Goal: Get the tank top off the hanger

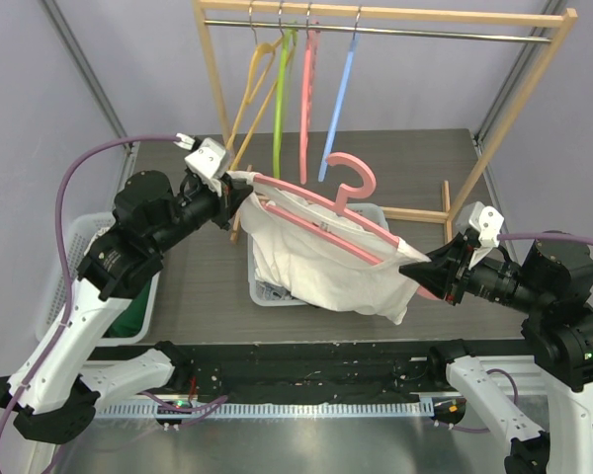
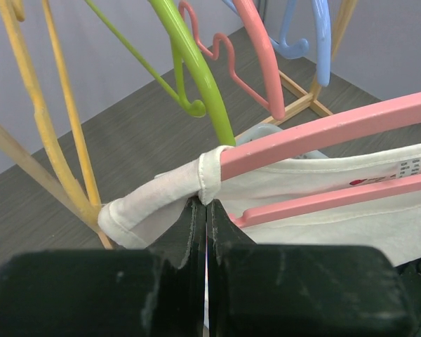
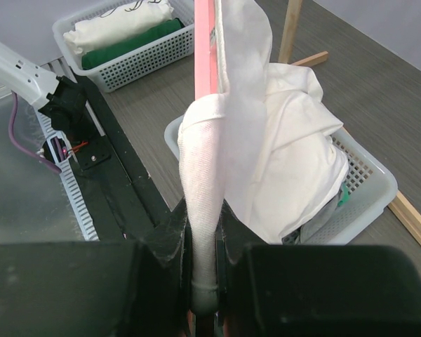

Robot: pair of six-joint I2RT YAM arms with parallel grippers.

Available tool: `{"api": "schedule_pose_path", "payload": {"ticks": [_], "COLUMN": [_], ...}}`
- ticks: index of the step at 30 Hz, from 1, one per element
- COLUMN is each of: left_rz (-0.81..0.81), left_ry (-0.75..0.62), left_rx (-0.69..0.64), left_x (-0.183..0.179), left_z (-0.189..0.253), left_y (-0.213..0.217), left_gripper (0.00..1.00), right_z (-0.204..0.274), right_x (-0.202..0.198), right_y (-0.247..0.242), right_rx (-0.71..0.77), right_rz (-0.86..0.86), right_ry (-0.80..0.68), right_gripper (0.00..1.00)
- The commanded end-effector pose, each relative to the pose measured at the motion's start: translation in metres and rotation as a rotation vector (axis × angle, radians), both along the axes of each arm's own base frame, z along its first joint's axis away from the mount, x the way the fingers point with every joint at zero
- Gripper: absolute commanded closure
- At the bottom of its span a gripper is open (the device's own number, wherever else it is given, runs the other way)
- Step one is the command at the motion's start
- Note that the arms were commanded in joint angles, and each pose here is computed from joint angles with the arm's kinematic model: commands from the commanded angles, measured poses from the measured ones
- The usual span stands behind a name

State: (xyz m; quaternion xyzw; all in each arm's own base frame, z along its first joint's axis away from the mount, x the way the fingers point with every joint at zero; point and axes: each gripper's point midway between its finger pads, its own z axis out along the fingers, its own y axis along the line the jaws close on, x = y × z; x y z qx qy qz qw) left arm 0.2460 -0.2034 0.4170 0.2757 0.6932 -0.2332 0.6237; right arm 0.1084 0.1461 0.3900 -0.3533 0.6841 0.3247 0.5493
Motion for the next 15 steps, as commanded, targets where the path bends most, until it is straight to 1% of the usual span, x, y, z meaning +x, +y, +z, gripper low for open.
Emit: {"api": "schedule_pose_path", "payload": {"ticks": [1, 8, 10, 15], "left_rz": [0.065, 0.132, 0.185, 0.227], "left_ry": [-0.131, -0.196, -0.21, -0.211], "left_rx": [-0.021, 0.002, 0.01, 0.026], "left_x": [-0.001, 0.002, 0.006, 0.011], "left_z": [0.041, 0.06, 0.064, 0.063], "left_y": [0.021, 0.042, 0.053, 0.063], "left_gripper": [1.0, 1.0, 1.0, 1.0], "right_z": [0.015, 0.009, 0.008, 0.018], "right_x": [0.001, -0.001, -0.003, -0.011], "right_y": [0.0, -0.006, -0.006, -0.006], "right_rx": [0.021, 0.008, 0.005, 0.016], "right_rz": [-0.005, -0.04, -0.039, -0.023], "right_ry": [-0.066, -0.072, -0.071, -0.102], "right_gripper": [0.99, 0.99, 0.99, 0.99]}}
